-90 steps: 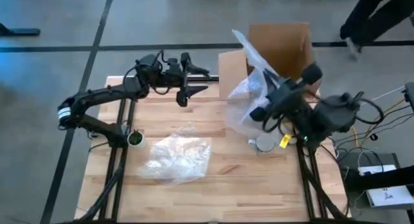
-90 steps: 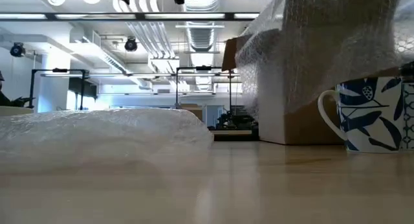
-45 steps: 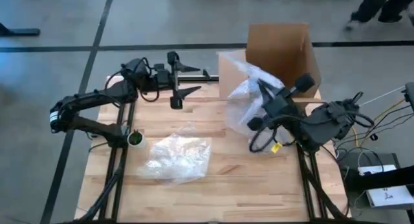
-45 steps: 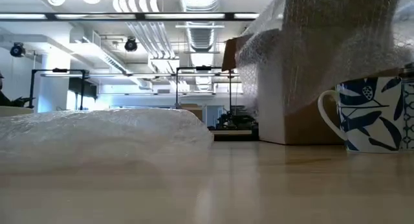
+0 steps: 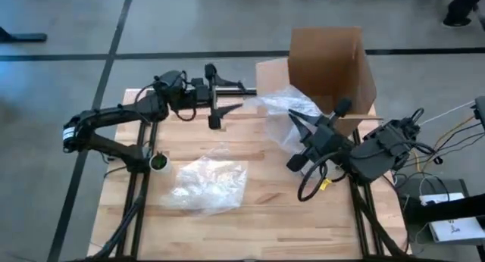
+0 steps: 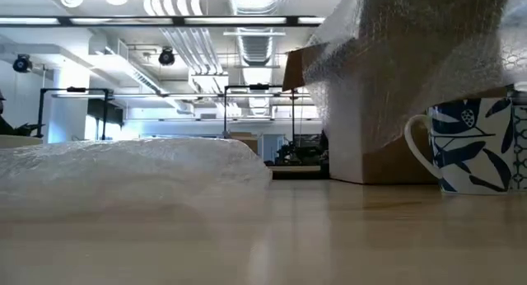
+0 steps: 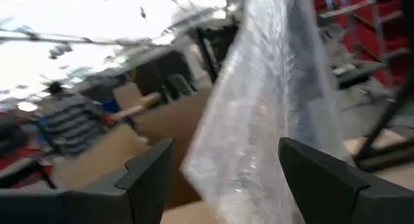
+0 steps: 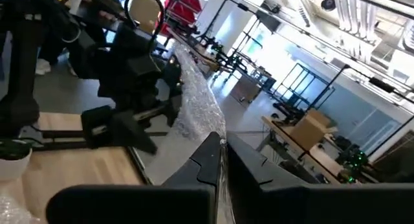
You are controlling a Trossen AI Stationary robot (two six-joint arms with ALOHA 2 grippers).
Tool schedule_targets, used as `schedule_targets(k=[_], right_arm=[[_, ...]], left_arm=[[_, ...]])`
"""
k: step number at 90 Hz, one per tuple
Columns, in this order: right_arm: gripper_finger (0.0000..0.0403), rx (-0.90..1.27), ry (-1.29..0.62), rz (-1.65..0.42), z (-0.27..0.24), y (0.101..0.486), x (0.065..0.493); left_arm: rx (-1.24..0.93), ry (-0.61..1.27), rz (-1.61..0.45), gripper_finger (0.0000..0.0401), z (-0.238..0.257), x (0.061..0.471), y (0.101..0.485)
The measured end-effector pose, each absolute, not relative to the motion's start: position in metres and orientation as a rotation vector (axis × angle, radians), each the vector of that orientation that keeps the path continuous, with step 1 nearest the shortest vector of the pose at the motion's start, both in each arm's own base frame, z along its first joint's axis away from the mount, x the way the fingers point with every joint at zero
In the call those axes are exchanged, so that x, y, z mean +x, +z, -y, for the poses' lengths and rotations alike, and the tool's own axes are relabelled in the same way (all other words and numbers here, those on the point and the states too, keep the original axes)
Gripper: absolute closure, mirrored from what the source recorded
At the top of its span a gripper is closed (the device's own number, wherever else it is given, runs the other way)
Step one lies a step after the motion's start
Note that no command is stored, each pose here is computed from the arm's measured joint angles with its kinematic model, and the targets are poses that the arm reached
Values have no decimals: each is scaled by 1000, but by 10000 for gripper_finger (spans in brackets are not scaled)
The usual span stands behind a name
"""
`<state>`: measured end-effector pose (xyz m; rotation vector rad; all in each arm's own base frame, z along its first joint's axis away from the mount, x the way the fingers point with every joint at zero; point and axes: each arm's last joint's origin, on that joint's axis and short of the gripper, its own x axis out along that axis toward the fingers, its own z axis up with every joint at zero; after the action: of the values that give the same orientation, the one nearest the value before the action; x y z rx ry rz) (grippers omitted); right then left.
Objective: Wrap mug
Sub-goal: Prepare the right bubble wrap
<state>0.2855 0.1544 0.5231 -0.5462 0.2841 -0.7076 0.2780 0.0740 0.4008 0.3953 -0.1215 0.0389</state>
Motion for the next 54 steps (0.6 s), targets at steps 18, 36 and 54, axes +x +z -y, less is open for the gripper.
schedule_targets(k=[18,36,54], right_arm=[[403,-578,-706,-303,-158,518,290],[403,-585,-708,-336,-156,510,288],[403,-534,-665,-362,-155,500,285]], left_arm=[[382,-28,96,145,-58,286,394],[315,-101,-12,146,-40,270,394],[295,-76,-94,143,-28,274,383]])
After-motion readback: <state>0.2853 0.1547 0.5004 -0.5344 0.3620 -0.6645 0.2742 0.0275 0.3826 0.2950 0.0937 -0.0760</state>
